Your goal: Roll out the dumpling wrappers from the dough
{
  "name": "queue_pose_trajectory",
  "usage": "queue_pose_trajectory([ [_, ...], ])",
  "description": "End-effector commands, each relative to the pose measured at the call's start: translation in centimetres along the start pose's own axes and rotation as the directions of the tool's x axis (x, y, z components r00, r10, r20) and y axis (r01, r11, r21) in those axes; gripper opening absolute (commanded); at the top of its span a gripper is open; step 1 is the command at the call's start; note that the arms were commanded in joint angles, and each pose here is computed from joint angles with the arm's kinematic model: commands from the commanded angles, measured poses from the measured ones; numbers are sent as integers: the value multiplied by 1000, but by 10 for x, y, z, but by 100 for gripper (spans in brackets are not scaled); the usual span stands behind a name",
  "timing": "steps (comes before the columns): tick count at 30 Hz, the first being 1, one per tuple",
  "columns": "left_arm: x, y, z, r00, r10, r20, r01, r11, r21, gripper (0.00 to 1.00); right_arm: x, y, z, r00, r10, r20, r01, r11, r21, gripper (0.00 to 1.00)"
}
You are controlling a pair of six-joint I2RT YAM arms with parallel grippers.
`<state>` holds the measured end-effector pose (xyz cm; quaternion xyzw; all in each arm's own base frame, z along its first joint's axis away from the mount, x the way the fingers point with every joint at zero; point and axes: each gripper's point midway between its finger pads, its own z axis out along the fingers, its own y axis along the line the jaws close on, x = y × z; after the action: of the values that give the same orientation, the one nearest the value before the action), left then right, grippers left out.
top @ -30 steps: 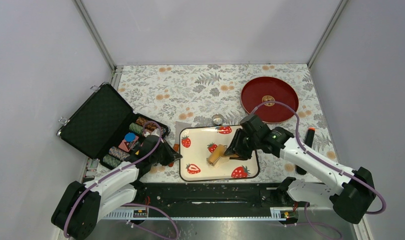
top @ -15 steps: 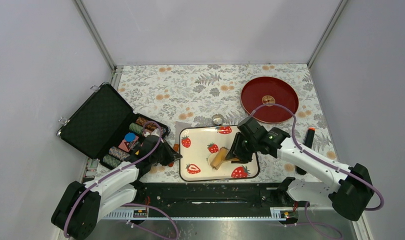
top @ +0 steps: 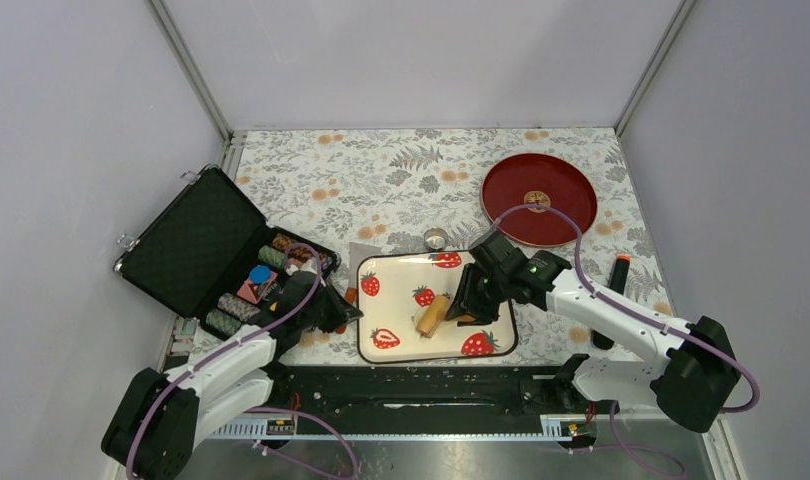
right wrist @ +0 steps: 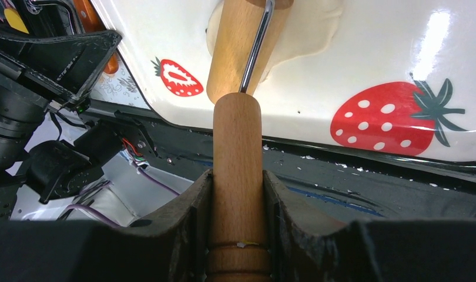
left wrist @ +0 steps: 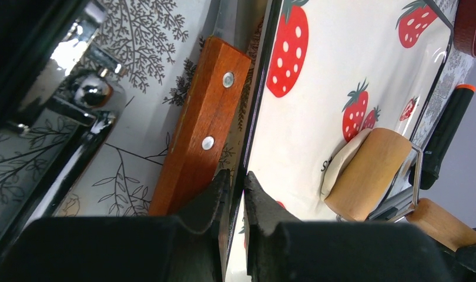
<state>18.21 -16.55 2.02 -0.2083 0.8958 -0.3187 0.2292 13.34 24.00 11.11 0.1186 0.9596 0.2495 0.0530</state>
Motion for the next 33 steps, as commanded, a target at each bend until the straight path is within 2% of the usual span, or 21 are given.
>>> queue_pose_trajectory([
  [1,-12,10,-6,999,6,48,-3,998,-67,0,18,-32,6,996,-7,-85,17,993,113,0],
  [7,-14,10,-10,998,-10,56,13,998,-54,0,22,-39,11,992,52,-118,-41,995,92,0],
  [14,-12,12,-10,998,-20,56,22,999,-40,0,30,-63,22,987,90,-132,-71,987,143,0],
  [25,-11,15,-7,997,-24,69,26,999,-29,0,19,-58,28,985,120,-124,-102,984,144,0],
  [33,-11,15,-6,997,-27,68,29,999,-28,0,13,-70,33,982,152,-113,-131,975,178,0],
])
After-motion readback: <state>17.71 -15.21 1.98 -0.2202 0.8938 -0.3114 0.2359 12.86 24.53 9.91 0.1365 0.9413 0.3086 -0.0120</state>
